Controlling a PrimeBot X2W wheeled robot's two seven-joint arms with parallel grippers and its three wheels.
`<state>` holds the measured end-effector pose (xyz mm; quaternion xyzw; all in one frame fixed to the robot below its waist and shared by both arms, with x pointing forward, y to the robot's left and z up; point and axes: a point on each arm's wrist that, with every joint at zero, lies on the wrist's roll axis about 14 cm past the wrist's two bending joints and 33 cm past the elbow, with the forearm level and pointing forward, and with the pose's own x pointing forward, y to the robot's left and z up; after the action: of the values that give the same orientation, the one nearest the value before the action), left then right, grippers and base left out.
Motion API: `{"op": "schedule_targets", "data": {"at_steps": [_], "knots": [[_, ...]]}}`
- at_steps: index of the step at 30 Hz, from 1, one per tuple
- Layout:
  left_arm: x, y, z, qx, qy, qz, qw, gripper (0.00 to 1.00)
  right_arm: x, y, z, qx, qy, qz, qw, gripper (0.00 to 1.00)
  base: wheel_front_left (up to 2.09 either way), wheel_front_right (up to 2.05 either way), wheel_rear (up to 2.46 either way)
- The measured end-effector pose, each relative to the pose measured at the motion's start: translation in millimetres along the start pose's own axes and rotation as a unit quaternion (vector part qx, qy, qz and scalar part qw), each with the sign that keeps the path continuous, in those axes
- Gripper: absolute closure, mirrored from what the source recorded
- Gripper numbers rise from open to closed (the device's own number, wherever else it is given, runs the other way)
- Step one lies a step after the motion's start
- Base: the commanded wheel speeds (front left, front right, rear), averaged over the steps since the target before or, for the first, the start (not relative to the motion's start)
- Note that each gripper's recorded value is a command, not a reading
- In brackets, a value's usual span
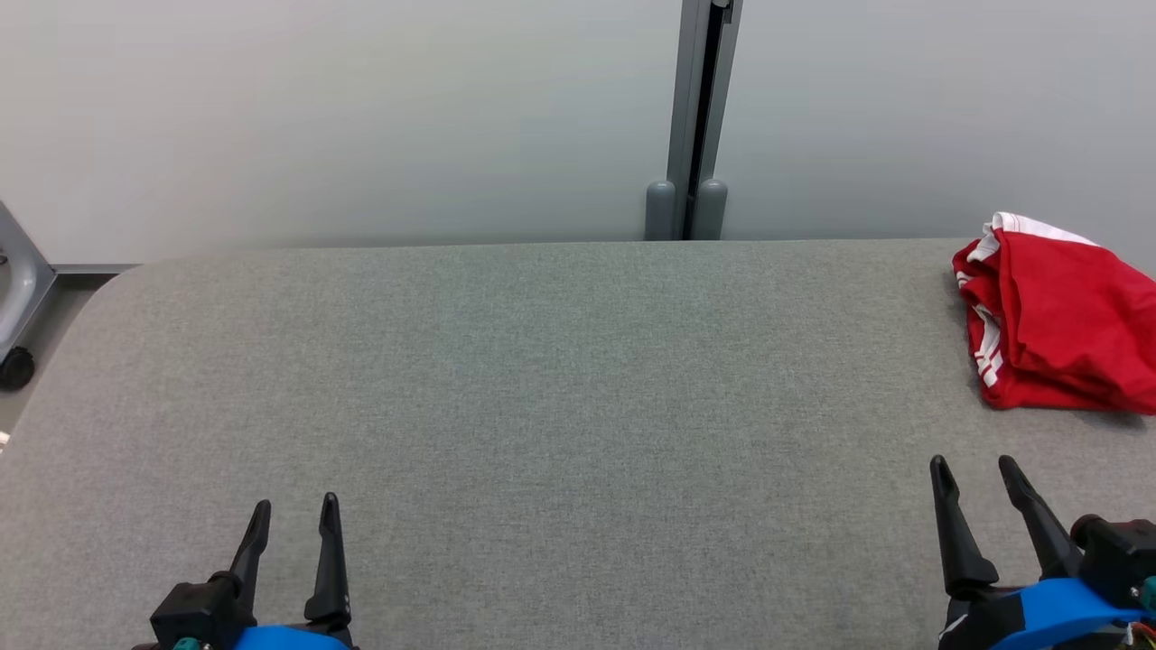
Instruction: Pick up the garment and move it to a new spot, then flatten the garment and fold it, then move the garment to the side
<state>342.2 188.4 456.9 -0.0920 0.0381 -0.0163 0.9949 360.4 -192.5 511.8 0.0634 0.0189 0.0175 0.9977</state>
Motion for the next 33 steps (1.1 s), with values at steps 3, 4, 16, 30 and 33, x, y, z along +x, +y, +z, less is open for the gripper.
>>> {"op": "schedule_targets", "data": {"at_steps": [3, 4, 16, 30, 33], "knots": [[-1, 0, -1, 0.000, 0.001, -0.001, 1.000, 0.00, -2, 2, -5, 0.011, 0.006, 0.003, 1.000, 0.00, 0.00, 0.00, 0.00], [-2, 1, -1, 0.001, 0.002, 0.000, 1.000, 0.00, -3, 3, -6, 0.017, 0.007, 0.004, 1.000, 0.00, 0.00, 0.00, 0.00], [0, 5, -1, 0.007, 0.005, 0.000, 1.000, 0.00, -5, -3, -12, 0.022, 0.013, -0.006, 1.000, 0.00, 0.00, 0.00, 0.00], [-1, 6, -2, 0.006, 0.005, 0.000, 1.000, 0.00, -6, 0, -19, 0.024, 0.020, -0.002, 1.000, 0.00, 0.00, 0.00, 0.00], [0, 5, -2, 0.005, 0.006, -0.001, 1.000, 0.00, -6, 0, -20, 0.024, 0.020, -0.003, 0.999, 0.00, 0.00, 0.00, 0.00]]}}
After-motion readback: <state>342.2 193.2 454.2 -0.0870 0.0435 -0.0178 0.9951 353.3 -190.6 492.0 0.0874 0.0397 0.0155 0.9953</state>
